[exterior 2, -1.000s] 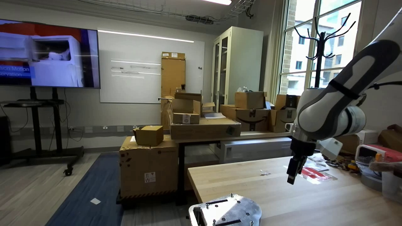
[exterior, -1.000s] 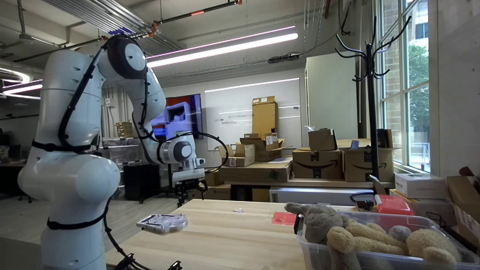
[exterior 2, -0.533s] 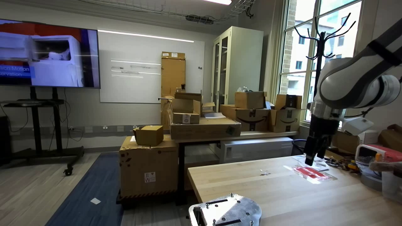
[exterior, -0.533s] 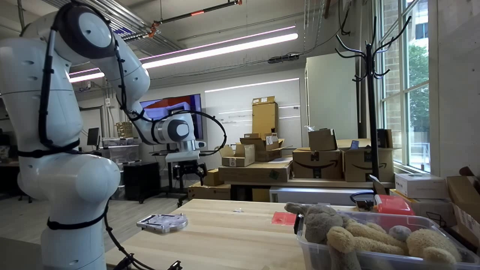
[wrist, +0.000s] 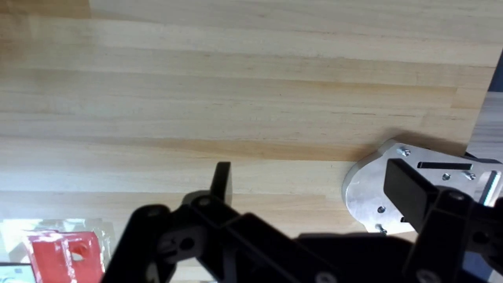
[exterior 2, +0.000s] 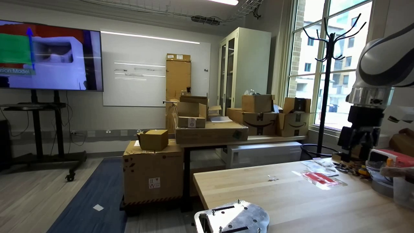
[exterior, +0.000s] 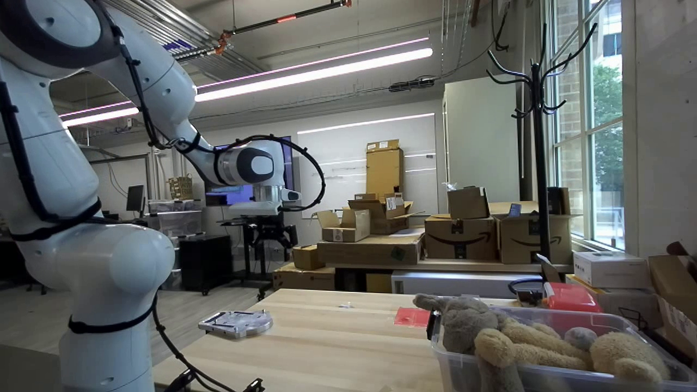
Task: Pick up an object, and then place it on the table
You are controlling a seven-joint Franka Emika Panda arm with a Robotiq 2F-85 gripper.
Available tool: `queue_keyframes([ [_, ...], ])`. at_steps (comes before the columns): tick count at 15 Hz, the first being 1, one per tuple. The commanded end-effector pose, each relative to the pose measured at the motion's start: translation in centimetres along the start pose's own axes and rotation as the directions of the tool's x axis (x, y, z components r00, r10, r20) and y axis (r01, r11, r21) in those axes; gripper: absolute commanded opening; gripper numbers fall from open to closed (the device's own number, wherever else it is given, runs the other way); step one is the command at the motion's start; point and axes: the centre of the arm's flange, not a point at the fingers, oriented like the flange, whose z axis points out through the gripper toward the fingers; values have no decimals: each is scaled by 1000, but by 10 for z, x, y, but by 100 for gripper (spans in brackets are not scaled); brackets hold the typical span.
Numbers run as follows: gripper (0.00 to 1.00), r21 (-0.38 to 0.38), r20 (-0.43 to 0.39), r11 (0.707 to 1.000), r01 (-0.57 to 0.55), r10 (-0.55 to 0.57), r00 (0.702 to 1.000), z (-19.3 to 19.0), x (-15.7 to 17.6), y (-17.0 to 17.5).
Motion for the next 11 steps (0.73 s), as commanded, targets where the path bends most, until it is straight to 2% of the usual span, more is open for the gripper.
queue_keyframes([
  [1,100,33,38,996,-87,86,996,-12,-29,-11],
  [2,100,39,58,994,-99,96,994,-13,-34,-15],
  [3,100,22,42,998,-53,52,998,-3,-17,-4],
  [11,100,30,56,997,-74,72,996,-5,-27,-8],
])
